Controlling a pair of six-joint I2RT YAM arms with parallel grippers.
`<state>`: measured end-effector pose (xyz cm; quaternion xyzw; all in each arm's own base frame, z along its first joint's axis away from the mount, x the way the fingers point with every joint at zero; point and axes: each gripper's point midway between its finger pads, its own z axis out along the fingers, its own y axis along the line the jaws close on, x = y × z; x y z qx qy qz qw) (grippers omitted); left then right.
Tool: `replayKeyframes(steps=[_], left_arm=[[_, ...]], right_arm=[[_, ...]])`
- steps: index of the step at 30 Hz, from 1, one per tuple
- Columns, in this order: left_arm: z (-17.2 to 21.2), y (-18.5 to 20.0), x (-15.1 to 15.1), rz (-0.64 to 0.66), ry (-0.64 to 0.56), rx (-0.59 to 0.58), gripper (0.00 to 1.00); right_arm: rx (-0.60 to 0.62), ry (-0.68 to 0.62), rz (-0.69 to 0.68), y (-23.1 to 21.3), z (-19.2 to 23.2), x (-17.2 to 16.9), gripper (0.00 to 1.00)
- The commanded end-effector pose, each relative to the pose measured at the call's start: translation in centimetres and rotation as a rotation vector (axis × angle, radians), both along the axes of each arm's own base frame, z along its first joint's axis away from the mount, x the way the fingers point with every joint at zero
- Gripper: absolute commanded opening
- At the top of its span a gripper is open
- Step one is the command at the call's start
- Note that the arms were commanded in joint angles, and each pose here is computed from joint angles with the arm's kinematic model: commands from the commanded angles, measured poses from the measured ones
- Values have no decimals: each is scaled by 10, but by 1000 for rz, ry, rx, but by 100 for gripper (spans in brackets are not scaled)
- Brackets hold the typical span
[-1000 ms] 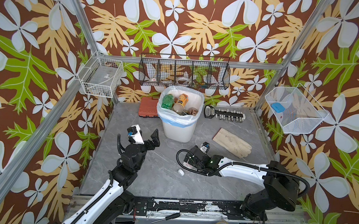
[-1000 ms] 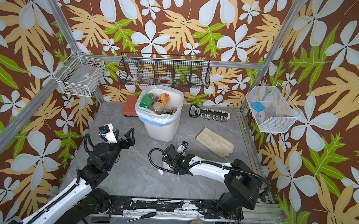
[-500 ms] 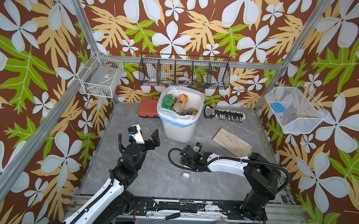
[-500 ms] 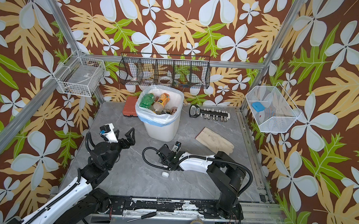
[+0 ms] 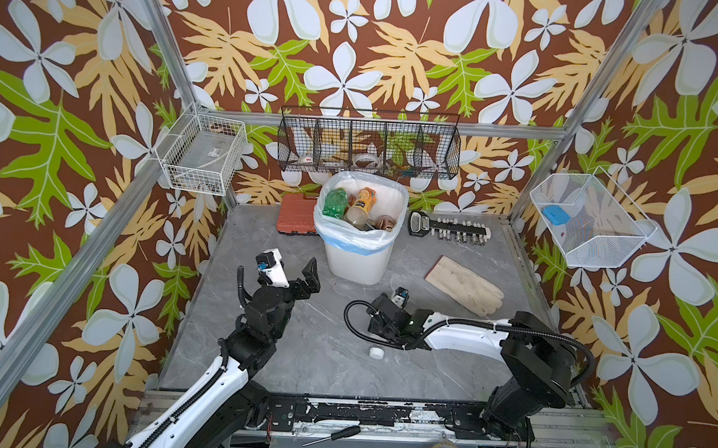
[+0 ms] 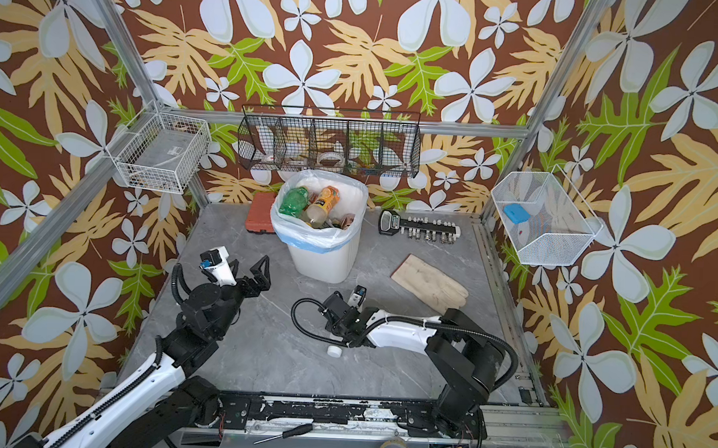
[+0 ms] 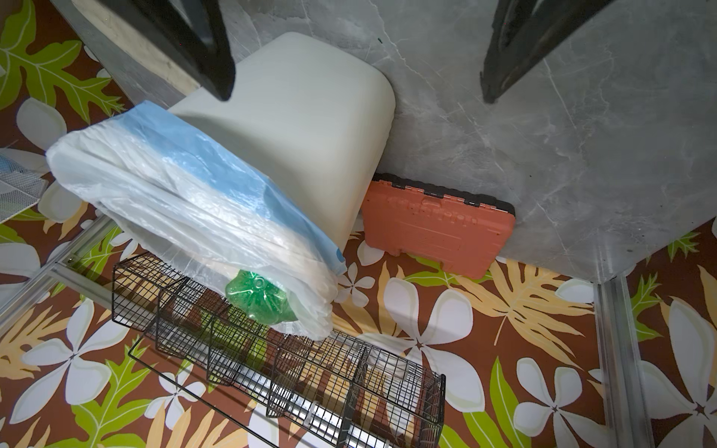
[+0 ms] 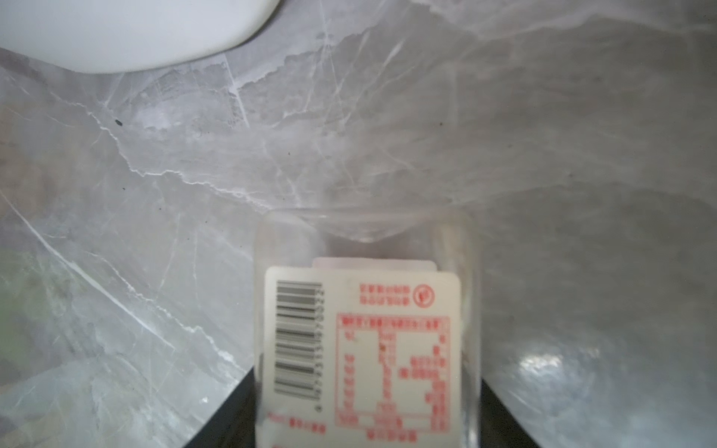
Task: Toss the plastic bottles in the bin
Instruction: 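Lower the right gripper and grasp the clear pink-label bottle, then carry the pink-label bottle with the right gripper over the bin and release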
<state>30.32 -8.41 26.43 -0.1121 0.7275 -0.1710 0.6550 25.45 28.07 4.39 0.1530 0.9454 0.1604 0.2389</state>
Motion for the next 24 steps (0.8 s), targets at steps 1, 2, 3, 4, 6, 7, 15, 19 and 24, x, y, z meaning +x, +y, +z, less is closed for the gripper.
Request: replayKeyframes(steps=[1,2,3,4,6,7,15,19,24], left_arm=[[6,1,0,5,-13,-9,100],[5,1,0,4,-12,-8,100],[6,1,0,4,-13,-9,100],[4,1,0,4,-12,-8,100],[4,1,0,3,-15,-13,100],[4,0,0,1,-13,-16,100],[10,-15,-2,-89,-33,-27,100],[21,-43,-8,-255,-67,-23,100],[35,-74,-24,-456,-136,-45,100]], right_arm=[[29,-120,-15,-4,30,13,53],[23,-157,-15,-8,42,15,51],[12,-205,-16,-13,57,19,50],[-11,-257,-21,-21,72,22,50],[-43,-350,-33,-34,103,28,48],[-63,-404,-40,-41,122,32,48],[-86,-793,-17,-51,293,59,48],[-58,-916,7,-39,355,84,49],[-64,-961,39,-22,387,132,49]])
